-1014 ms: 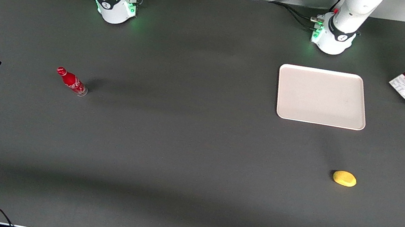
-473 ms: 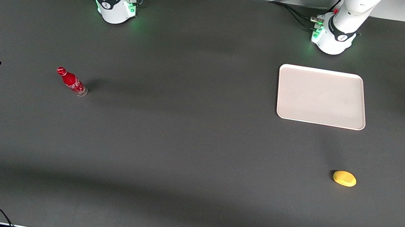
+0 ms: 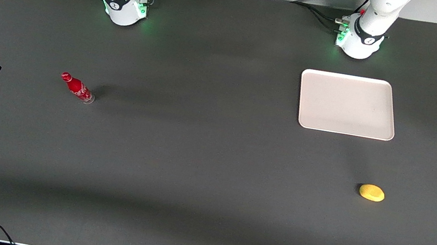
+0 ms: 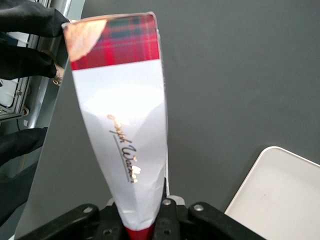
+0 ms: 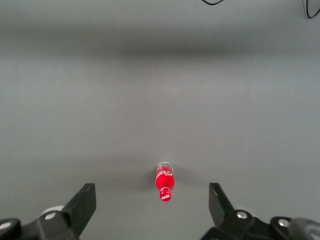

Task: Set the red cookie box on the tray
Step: 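Lift the cookie box upright with the left gripper, then carry the held cookie box over the white tray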

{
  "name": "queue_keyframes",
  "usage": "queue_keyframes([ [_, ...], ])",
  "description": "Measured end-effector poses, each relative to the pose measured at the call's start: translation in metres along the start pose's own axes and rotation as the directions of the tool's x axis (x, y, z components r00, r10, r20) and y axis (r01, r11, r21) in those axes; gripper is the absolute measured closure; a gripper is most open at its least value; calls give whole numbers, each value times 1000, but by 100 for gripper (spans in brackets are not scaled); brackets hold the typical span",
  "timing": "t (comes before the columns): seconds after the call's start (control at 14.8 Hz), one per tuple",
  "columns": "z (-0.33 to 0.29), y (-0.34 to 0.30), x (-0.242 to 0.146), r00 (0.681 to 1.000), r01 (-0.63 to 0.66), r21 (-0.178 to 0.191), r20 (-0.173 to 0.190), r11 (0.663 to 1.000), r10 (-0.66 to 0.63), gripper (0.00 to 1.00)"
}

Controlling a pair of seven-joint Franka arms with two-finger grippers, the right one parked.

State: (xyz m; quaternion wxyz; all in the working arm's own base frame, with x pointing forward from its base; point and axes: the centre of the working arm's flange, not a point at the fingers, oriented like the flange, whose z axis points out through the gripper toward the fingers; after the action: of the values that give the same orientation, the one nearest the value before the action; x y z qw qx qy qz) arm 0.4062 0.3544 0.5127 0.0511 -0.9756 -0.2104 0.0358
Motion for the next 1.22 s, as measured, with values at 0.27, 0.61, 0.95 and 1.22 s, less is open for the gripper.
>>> queue_keyframes([
  [0.27, 3, 20, 9, 984, -176, -2, 4, 984, 176, 85],
  [0.61, -12, 140, 20, 955, -297, -19, 15, 955, 298, 85],
  [0.95, -39, 259, -30, 956, -286, -15, 66, 958, 286, 85],
  [1.22, 28, 281, -80, 954, -283, -58, 88, 957, 288, 85],
])
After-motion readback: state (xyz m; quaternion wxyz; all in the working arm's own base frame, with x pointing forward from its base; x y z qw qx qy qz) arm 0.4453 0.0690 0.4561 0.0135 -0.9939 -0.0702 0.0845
